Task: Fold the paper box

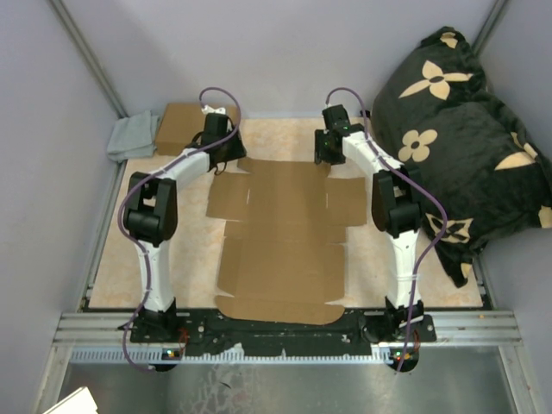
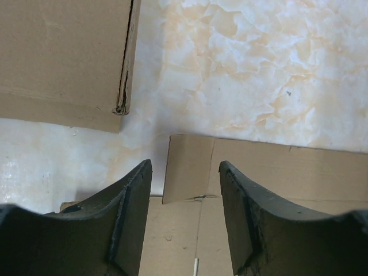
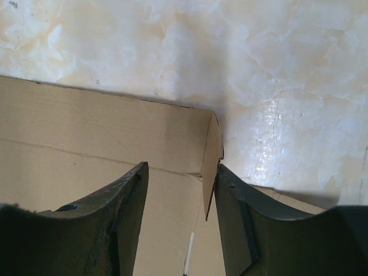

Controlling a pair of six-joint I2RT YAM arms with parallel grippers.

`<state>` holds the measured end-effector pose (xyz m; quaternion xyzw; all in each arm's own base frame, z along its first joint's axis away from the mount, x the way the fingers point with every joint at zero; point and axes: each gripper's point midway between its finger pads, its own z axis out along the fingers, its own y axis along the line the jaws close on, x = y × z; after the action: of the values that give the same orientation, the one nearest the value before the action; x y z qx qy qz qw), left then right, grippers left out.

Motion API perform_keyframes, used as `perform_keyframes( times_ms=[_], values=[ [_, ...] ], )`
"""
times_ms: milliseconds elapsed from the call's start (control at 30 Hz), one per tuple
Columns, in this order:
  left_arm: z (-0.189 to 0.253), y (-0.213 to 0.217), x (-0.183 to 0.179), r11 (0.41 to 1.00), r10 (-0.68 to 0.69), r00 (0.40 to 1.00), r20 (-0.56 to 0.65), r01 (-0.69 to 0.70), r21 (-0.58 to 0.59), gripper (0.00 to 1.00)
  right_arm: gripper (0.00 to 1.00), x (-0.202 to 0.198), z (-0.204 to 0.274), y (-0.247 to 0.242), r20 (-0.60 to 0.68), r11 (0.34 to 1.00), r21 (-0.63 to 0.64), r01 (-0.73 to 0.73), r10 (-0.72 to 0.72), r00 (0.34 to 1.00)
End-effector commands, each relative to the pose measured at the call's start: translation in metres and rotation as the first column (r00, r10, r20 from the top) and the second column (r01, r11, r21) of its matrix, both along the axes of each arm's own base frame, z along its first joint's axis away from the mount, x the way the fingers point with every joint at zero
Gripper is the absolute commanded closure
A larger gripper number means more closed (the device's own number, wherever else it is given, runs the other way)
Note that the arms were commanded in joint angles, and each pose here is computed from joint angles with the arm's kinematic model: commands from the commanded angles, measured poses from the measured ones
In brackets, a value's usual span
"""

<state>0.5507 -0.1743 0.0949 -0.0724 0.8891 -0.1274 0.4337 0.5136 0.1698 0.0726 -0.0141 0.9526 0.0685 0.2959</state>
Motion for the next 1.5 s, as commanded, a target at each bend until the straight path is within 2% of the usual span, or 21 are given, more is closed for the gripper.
perform_keyframes(
  times_ms=[0, 367, 767, 1233, 1467],
  values=[
    [-0.021, -0.001, 0.001, 1.0, -0.017, 0.999, -0.045, 0.018, 0.008, 0.43, 0.5, 0.01, 0.017, 0.01, 0.05, 1.0, 0.02, -0.019, 0.018, 0.999],
    [-0.036, -0.008, 0.001, 0.999, -0.048, 0.995, -0.082, 0.046, -0.019, 0.46, 0.5, 0.009, 0.015, 0.011, 0.043, 0.999, 0.027, -0.024, 0.023, 0.999],
    [-0.006, -0.051, -0.007, 0.973, -0.173, 0.985, -0.019, 0.168, -0.159, 0.51, 0.49, 0.009, 0.019, 0.017, 0.047, 0.998, 0.057, -0.034, 0.031, 0.998],
    [0.026, -0.086, -0.013, 0.952, -0.235, 0.971, 0.048, 0.24, -0.189, 0.52, 0.47, 0.009, 0.029, 0.032, 0.072, 0.993, 0.094, -0.077, 0.07, 0.995],
    [0.033, -0.094, -0.012, 0.945, -0.248, 0.967, 0.064, 0.256, -0.203, 0.52, 0.46, 0.011, 0.016, 0.037, 0.042, 0.992, 0.097, -0.086, 0.082, 0.996]
  ],
)
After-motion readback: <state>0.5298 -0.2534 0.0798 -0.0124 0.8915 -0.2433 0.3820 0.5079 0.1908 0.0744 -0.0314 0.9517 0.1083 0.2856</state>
